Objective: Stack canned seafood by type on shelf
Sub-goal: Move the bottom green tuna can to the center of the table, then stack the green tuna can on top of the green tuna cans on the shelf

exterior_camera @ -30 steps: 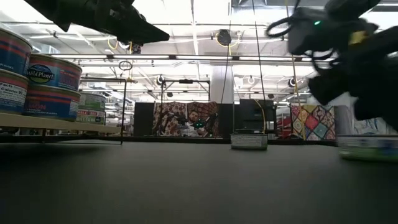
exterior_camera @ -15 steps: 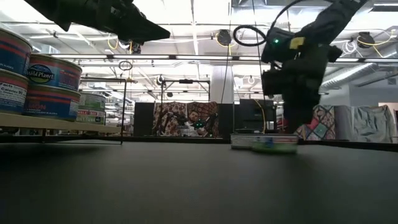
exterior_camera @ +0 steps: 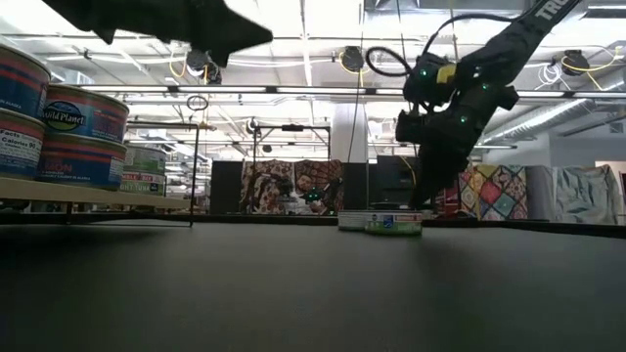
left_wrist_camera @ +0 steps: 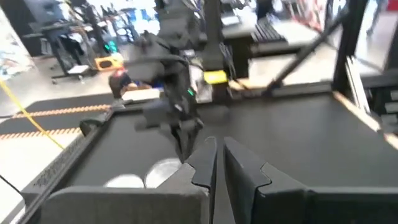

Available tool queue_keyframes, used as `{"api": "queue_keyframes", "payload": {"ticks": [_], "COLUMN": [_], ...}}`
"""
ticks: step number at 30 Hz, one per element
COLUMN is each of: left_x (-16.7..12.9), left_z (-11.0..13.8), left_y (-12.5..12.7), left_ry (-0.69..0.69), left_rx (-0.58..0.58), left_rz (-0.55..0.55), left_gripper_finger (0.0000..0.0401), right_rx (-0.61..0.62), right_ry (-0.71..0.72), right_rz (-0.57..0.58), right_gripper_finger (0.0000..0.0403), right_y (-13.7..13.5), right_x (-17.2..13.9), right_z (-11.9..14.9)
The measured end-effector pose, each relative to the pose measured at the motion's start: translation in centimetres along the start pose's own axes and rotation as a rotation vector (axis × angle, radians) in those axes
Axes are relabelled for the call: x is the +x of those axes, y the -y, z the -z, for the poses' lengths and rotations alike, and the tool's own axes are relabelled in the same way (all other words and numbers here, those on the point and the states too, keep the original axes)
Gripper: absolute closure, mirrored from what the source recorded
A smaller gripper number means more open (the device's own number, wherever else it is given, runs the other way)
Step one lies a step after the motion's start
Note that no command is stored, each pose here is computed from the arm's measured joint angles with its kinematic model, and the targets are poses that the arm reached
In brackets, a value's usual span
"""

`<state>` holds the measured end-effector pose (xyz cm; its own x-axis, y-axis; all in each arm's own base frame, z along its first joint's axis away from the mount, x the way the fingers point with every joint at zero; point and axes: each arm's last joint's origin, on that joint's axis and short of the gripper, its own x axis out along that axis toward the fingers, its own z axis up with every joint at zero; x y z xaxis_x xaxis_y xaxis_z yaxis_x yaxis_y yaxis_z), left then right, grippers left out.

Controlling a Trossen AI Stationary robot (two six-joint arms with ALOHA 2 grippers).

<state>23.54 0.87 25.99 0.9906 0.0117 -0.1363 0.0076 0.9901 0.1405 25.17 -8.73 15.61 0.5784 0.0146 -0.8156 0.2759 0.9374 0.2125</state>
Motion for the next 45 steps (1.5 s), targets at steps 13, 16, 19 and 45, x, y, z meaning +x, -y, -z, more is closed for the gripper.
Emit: {"api": "queue_keyframes", "payload": {"ticks": [13,16,19,45], "left_x": [5.4,8.5,11.4,19.0], "left_z": [-3.2,-2.0,-0.9,4.8], "left_y": [-7.7,-8.9,-9.9,-2.4], "left_ry": [-0.010,-0.096,-0.167,-0.646], "left_rx": [-0.514,-0.567,-0.587,0.577], "left_rz": [-0.183,-0.138,-0.134,0.155], "left_gripper_finger": [0.0380,0.0386,0.0388,0.0240], "right_rx": [-0.184,-0.140,-0.068,0.186], "right_ry": [0.122,0.114,0.105,0.158], "right_rz": [0.014,0.142,0.273,0.263], "right_gripper_finger": [0.0403,0.0403,0.0403,0.0403], "right_y": [-1.7,-1.7,-1.4,3.5], "right_x": [-3.5,-5.3,-6.4,-2.8], "right_z": [-1.0,-0.5,0.5,3.6]}}
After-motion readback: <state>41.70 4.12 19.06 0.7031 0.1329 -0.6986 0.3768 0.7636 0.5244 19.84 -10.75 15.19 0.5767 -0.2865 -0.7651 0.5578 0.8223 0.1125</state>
